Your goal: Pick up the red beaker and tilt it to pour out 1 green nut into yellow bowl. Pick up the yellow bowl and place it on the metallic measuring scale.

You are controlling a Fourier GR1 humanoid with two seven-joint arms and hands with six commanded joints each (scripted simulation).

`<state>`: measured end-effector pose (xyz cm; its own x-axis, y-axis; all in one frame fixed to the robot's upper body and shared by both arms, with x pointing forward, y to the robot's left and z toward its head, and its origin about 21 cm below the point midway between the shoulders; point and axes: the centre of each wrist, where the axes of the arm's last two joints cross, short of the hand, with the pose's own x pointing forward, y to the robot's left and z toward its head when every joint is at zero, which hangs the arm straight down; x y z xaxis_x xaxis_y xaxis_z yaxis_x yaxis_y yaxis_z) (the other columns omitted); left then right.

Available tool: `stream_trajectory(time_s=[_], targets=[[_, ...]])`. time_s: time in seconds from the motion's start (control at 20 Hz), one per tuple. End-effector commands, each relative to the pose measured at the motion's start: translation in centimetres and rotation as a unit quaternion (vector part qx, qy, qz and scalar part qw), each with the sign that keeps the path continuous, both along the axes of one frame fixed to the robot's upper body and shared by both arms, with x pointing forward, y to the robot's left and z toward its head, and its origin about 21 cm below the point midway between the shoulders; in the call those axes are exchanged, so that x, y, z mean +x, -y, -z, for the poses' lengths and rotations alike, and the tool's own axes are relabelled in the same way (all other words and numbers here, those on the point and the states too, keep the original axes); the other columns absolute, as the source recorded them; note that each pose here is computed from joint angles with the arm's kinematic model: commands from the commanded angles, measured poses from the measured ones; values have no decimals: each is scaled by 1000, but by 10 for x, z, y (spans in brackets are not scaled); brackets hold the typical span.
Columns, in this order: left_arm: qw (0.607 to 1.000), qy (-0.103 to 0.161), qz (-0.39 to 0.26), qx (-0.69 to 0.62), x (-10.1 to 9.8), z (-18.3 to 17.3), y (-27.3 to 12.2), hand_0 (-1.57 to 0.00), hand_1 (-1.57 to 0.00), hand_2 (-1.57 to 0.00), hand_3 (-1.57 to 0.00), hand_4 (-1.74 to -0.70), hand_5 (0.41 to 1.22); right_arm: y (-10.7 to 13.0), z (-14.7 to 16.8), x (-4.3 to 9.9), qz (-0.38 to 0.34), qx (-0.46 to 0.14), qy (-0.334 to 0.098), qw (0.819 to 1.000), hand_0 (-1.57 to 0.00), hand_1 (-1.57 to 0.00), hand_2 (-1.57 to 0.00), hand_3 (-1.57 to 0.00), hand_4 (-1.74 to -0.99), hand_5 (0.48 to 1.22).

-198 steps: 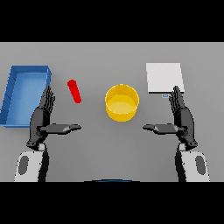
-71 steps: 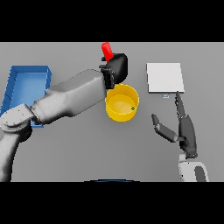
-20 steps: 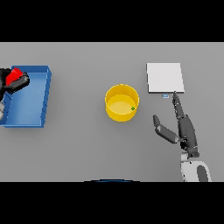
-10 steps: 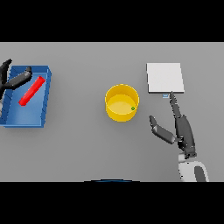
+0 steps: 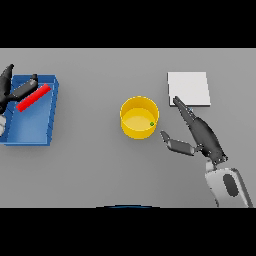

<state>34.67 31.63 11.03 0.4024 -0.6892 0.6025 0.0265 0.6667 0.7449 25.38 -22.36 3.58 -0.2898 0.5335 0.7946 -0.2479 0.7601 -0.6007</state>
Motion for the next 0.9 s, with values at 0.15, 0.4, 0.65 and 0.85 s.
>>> stream_trajectory(time_s=[0.15,0.4,0.65,0.85], targets=[[1000,-2,6,3,1,3,1,-3,-3,-3,-2,-795,708,-10,-17,22,-60,-150,25,987,1,1,1,1,-1279,671],[1000,-4,9,3,1,3,-2,0,0,0,0,-795,721,-25,-29,46,-147,-262,50,952,1,1,1,1,-1269,662],[1000,-4,13,8,0,4,2,1,1,1,1,-799,720,-42,-31,64,-203,-315,36,926,1,1,1,1,-1276,670],[1000,-5,6,4,2,2,-1,1,1,1,1,-794,717,-60,-31,77,-245,-342,32,907,1,1,1,1,-1255,686]])
